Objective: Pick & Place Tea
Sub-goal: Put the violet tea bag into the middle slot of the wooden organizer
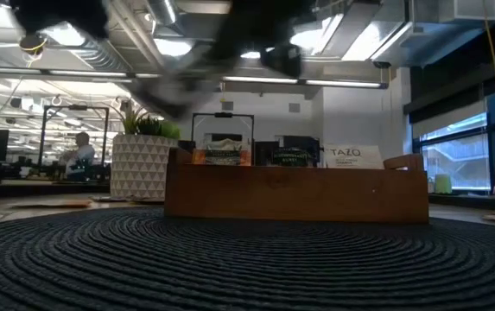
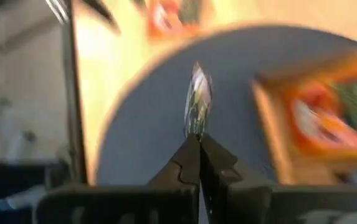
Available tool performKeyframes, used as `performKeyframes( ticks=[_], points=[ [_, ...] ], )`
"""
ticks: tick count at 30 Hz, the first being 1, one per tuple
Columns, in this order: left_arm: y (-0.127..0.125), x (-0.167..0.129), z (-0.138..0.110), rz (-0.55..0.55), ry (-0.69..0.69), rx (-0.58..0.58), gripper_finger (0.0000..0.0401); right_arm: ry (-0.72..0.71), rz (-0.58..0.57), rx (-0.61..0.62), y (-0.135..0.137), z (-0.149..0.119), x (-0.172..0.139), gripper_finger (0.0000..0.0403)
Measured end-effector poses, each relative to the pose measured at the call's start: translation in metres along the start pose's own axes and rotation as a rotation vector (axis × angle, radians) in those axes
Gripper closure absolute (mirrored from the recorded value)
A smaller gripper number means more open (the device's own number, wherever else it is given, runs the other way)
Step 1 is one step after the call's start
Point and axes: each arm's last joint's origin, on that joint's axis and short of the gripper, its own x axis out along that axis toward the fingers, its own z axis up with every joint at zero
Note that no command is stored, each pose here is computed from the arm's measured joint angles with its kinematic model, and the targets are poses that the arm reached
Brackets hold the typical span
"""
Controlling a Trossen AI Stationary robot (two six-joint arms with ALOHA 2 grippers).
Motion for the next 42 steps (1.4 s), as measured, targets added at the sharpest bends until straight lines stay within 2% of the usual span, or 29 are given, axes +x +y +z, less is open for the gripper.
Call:
performKeyframes(
  ticks=[4,9,14,17,22,28,42],
  points=[
    [0.01,-0.009,0.019,0.006,-0.061,0.076,0.0317,0.091,-0.154,0.041,-0.025,-0.001,-0.039,0.0399],
    [0.02,-0.005,0.033,0.041,-0.08,0.167,0.0317,0.174,-0.268,-0.063,-0.04,-0.006,-0.059,0.0399],
    [0.028,0.003,0.042,0.077,-0.071,0.202,0.0317,0.276,-0.261,-0.249,-0.046,-0.01,-0.048,0.0399],
    [0.032,0.007,0.046,0.084,-0.051,0.222,0.0317,0.309,-0.263,-0.31,-0.048,-0.012,-0.038,0.0399],
    [0.035,0.01,0.05,0.096,-0.048,0.237,0.0317,0.346,-0.269,-0.342,-0.05,-0.014,-0.024,0.0399],
    [0.035,0.011,0.051,0.1,-0.049,0.252,0.0317,0.327,-0.346,-0.395,-0.054,-0.012,-0.02,0.0395],
    [0.035,0.011,0.051,0.101,-0.05,0.252,0.0317,0.339,-0.311,-0.397,-0.063,-0.007,-0.017,0.039]
  ],
)
